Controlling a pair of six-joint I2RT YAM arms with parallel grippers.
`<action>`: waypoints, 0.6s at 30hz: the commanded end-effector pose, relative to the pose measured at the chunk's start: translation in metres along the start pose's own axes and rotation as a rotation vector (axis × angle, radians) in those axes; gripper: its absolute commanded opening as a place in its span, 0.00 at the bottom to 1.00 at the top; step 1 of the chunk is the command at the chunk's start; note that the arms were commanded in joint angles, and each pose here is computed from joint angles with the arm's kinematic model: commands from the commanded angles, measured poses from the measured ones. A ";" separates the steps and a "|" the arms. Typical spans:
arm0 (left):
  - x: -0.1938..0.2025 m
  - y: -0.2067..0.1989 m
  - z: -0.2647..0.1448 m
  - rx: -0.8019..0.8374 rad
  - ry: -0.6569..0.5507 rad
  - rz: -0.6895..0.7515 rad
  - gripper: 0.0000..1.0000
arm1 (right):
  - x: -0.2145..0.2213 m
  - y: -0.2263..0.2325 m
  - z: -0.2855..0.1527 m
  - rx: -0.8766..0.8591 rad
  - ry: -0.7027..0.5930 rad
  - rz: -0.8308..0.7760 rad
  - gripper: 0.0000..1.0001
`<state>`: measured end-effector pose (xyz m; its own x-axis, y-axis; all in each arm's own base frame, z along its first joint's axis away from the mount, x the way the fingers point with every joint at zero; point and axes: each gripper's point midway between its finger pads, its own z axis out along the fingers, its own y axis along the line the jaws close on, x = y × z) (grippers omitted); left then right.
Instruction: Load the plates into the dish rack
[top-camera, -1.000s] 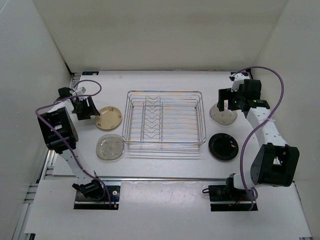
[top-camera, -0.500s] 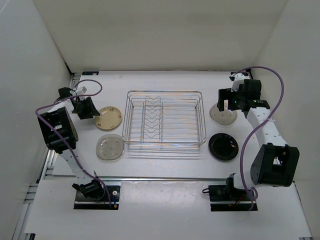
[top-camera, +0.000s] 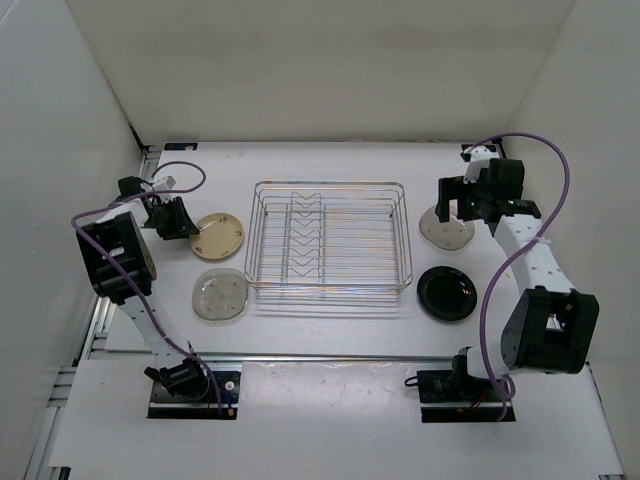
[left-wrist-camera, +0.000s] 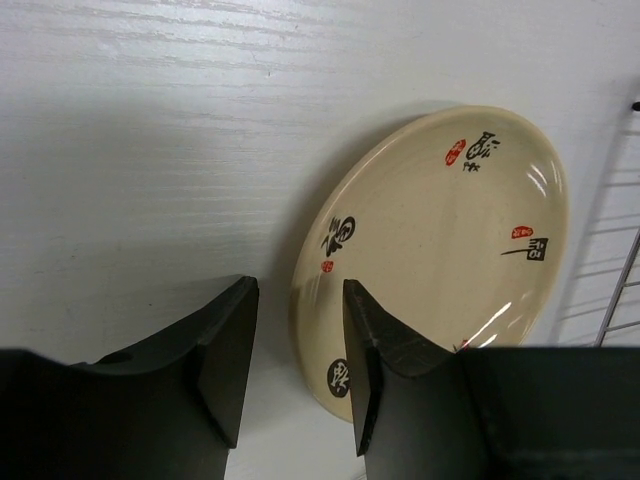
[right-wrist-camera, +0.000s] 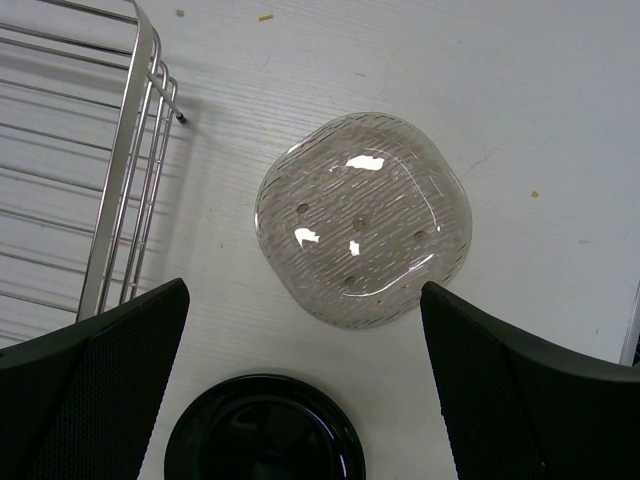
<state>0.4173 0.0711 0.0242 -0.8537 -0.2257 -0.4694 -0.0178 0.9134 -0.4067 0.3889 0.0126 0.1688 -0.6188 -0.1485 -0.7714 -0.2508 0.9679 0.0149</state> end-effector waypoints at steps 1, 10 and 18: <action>-0.009 -0.005 -0.002 0.035 -0.015 0.032 0.48 | -0.017 -0.002 -0.012 0.009 -0.065 -0.022 1.00; -0.005 -0.007 0.003 0.042 0.014 0.042 0.42 | -0.016 -0.003 -0.012 0.018 -0.064 -0.021 1.00; -0.001 -0.009 0.007 0.051 0.044 0.051 0.34 | -0.016 -0.003 -0.012 0.018 -0.064 -0.021 1.00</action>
<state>0.4187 0.0657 0.0199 -0.8716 -0.1901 -0.4519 0.0162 0.9101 -0.4141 0.3884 0.0115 0.1720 -0.6126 -0.1473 -0.7766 -0.2477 0.9688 0.0117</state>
